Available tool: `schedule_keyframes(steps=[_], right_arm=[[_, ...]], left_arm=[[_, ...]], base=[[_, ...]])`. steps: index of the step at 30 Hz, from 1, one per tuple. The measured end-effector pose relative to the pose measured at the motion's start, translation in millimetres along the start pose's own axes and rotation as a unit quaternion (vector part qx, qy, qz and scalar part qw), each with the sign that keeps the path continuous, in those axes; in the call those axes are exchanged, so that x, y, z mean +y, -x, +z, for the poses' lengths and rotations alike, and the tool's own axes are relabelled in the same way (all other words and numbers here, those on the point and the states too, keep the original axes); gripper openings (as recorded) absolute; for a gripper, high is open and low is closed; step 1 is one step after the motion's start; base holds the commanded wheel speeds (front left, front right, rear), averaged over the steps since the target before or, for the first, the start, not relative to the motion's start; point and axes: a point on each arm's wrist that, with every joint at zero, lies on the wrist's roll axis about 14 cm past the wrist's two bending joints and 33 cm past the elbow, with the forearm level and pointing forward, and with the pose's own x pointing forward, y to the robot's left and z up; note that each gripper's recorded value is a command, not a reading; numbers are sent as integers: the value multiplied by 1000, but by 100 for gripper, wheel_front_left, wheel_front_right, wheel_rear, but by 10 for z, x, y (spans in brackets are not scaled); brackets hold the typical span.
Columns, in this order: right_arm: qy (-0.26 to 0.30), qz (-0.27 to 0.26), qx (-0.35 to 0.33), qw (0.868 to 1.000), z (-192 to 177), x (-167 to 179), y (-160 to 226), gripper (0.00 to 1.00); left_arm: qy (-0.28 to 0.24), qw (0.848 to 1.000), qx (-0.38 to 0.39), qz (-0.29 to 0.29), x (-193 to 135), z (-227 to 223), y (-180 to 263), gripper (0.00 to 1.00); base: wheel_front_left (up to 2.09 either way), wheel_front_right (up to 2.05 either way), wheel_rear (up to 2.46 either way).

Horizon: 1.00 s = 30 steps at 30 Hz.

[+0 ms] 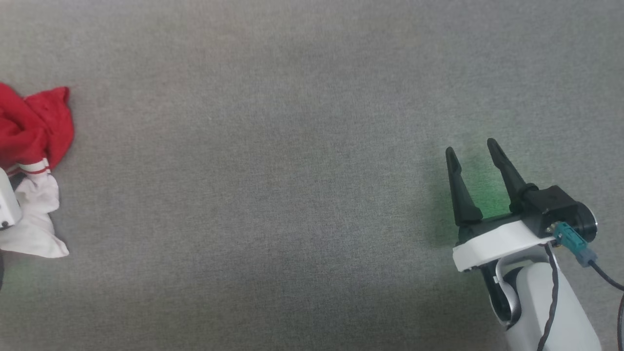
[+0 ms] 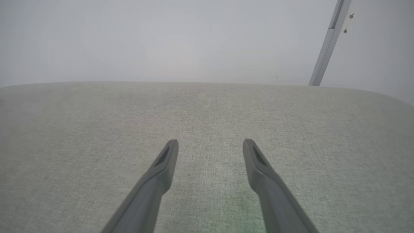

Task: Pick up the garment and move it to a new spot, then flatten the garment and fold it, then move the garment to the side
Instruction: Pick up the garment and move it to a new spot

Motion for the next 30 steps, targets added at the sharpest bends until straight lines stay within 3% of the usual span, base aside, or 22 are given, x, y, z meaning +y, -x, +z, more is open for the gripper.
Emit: schedule_keyframes(steps=[4, 12, 21, 27, 30], right_arm=[[-10, 2, -10, 1000, 93, 31, 67, 100], [-24, 1, -26, 999, 251, 68, 264, 100], [-41, -21, -38, 998, 343, -61, 437, 100], [-54, -49, -40, 997, 351, -234, 555, 100], [-62, -67, -41, 995, 352, -338, 621, 100]], left_arm=[[-6, 999, -46, -11, -76, 159, 141, 0], [-4, 986, -139, -95, -575, 622, 568, 0], [-32, 954, -162, -249, -1651, 830, 893, 0], [-98, 928, -116, -340, -2469, 646, 973, 0], [-127, 908, -95, -387, -2927, 555, 1032, 0]], base=[[0, 0, 0], [0, 0, 0], [0, 0, 0], [0, 0, 0], [0, 0, 0]])
